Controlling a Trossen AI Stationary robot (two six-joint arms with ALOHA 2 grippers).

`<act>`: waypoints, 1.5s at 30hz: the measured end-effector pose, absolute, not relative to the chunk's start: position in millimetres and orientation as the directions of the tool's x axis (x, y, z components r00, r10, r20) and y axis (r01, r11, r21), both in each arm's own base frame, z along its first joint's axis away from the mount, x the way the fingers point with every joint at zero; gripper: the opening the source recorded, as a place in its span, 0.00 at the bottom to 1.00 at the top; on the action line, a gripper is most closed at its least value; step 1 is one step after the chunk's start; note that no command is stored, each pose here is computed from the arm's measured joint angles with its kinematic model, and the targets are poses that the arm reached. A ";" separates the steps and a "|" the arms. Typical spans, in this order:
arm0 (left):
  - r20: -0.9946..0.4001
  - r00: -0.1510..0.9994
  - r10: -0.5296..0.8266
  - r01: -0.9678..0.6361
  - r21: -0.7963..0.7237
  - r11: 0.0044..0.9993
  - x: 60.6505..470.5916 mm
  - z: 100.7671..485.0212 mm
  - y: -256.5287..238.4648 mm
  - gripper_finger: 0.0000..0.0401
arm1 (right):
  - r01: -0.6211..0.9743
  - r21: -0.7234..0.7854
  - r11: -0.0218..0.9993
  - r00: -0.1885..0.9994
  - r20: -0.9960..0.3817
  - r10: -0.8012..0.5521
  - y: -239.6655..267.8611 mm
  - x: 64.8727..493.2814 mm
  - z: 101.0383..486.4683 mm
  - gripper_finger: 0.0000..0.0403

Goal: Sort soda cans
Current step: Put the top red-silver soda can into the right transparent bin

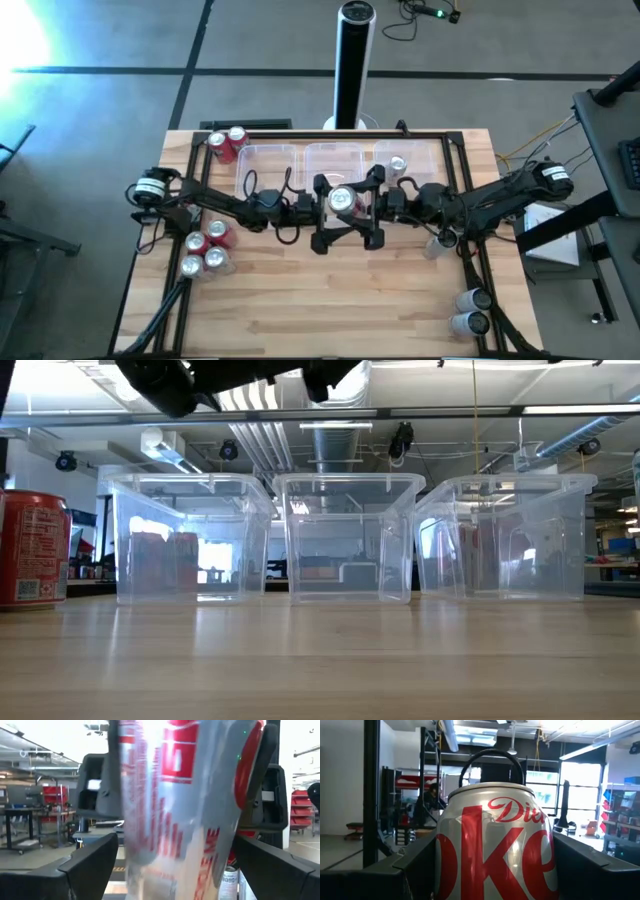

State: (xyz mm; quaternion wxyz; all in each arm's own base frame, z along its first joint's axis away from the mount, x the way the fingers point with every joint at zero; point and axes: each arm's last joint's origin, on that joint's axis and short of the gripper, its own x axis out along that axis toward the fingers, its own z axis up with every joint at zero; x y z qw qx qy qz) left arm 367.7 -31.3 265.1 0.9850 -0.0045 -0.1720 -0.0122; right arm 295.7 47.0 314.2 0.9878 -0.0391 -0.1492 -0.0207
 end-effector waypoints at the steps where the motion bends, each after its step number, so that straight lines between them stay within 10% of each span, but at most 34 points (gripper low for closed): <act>1: 0.341 0.940 -0.022 0.026 -0.005 1.000 369.8 265.6 -31.5 0.93 | 0.048 -0.063 0.997 0.954 0.298 -0.027 47.4 297.0 314.3 0.75; 25: 0.183 0.983 -0.022 0.025 -0.016 1.000 372.3 267.2 -31.6 0.71 | 0.037 -0.077 0.996 0.979 0.204 -0.020 47.5 294.5 312.5 0.81; 34: -0.264 0.964 -0.012 -0.026 -0.138 0.990 368.6 240.8 -29.1 0.71 | 0.016 -0.173 0.985 0.917 -0.389 -0.084 40.4 284.8 344.4 0.91; 45: -0.392 0.920 0.003 -0.046 -0.099 0.994 386.2 255.6 -38.2 0.71 | -0.090 -0.066 0.994 0.630 -0.776 0.005 38.4 310.0 358.3 0.92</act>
